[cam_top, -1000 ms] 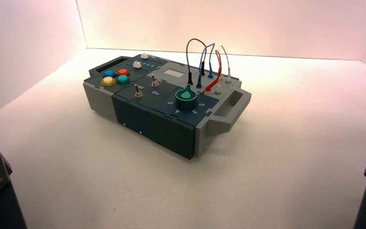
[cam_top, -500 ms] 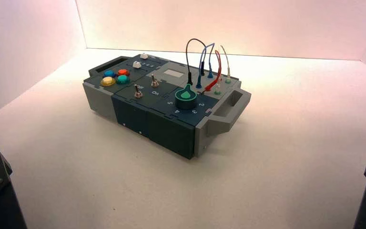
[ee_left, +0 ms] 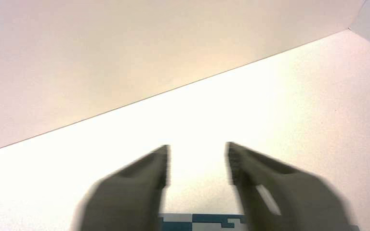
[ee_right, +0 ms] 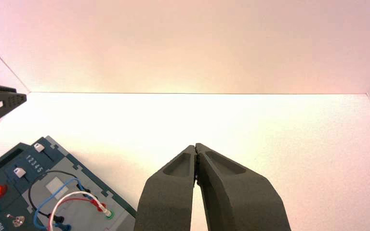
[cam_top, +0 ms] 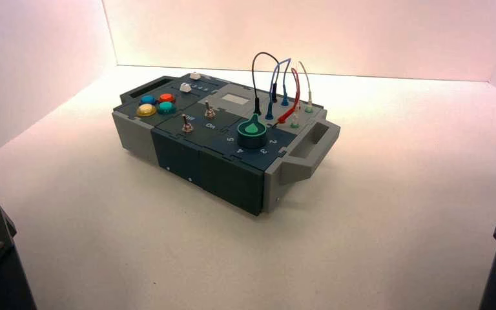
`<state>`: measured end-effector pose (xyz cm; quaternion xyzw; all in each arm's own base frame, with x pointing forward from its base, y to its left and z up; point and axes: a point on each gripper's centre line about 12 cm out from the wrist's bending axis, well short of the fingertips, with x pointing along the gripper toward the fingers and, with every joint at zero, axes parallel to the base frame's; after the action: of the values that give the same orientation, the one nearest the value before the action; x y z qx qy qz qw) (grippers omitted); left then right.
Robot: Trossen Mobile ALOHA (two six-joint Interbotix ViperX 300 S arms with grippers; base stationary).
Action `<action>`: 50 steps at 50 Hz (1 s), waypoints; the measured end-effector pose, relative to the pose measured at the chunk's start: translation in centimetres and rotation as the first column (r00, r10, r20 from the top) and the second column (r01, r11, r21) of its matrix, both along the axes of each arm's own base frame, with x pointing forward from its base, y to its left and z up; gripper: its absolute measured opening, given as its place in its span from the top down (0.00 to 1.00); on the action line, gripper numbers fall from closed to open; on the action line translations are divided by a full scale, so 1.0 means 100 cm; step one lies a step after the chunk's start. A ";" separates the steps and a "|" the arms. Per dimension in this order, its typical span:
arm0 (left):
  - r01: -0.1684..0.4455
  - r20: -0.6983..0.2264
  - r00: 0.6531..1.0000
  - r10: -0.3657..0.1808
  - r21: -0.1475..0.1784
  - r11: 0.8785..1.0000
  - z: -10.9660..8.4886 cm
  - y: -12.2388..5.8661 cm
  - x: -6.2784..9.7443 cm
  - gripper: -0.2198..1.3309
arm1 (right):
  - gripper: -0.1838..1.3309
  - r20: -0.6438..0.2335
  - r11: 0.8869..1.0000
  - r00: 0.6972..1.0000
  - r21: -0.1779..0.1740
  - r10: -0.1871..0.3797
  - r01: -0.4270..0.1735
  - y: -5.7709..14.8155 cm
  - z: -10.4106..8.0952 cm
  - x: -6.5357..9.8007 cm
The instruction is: Close left gripper.
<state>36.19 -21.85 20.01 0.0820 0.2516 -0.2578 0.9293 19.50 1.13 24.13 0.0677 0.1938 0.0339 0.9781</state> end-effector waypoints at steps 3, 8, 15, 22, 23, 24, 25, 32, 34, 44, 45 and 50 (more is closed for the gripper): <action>0.000 -0.001 1.000 0.000 0.001 1.000 0.000 0.000 0.000 0.45 | 0.97 0.000 1.000 1.000 0.001 0.000 0.000 0.000 0.000 0.000; 0.000 -0.004 1.000 0.000 0.002 1.000 -0.001 0.000 -0.001 0.57 | 0.97 0.000 1.000 1.000 0.000 0.000 0.000 0.000 0.000 0.000; 0.000 -0.005 1.000 0.000 0.003 1.000 -0.002 0.001 -0.001 0.77 | 0.97 0.002 1.000 1.000 0.000 0.000 0.000 0.000 0.000 0.000; 0.000 -0.008 1.000 0.000 0.005 1.000 -0.003 0.001 -0.002 0.97 | 0.97 0.002 1.000 1.000 0.000 0.000 0.000 0.000 0.000 0.000; 0.000 -0.010 1.000 0.000 0.004 1.000 -0.003 0.001 -0.002 0.97 | 0.97 0.002 1.000 1.000 0.000 0.000 0.000 0.000 0.000 0.000; 0.001 -0.009 1.000 -0.001 0.005 1.000 -0.003 0.001 -0.002 0.97 | 0.97 0.002 1.000 1.000 0.000 0.000 0.000 0.000 0.000 0.000; 0.001 -0.009 1.000 -0.001 0.005 1.000 -0.003 0.001 -0.002 0.97 | 0.97 0.002 1.000 1.000 0.000 0.000 0.000 0.000 0.000 0.000; 0.001 -0.005 1.000 -0.001 0.004 1.000 -0.002 0.001 -0.002 0.97 | 0.97 0.002 1.000 1.000 0.000 0.000 0.000 0.000 0.000 0.000; 0.002 -0.004 1.000 -0.002 0.005 1.000 -0.002 0.001 -0.002 0.97 | 0.97 0.003 1.000 1.000 0.000 -0.001 0.001 0.000 0.000 0.000; 0.004 -0.001 1.000 -0.004 0.005 1.000 -0.001 0.001 -0.003 0.97 | 0.97 0.002 1.000 1.000 0.000 0.000 0.000 0.000 0.000 0.000; 0.001 -0.001 1.000 -0.001 0.004 1.000 -0.001 0.002 -0.003 0.97 | 0.97 0.002 1.000 1.000 -0.001 0.001 -0.001 0.000 0.000 0.000; 0.005 0.002 1.000 -0.005 0.007 1.000 0.000 0.001 -0.004 0.97 | 0.97 0.005 1.000 1.000 0.000 0.000 0.000 0.000 0.001 -0.001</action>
<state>35.84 -21.71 19.99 0.0860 0.2512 -0.2593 0.9286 19.44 1.13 24.22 0.0676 0.1915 0.0340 0.9786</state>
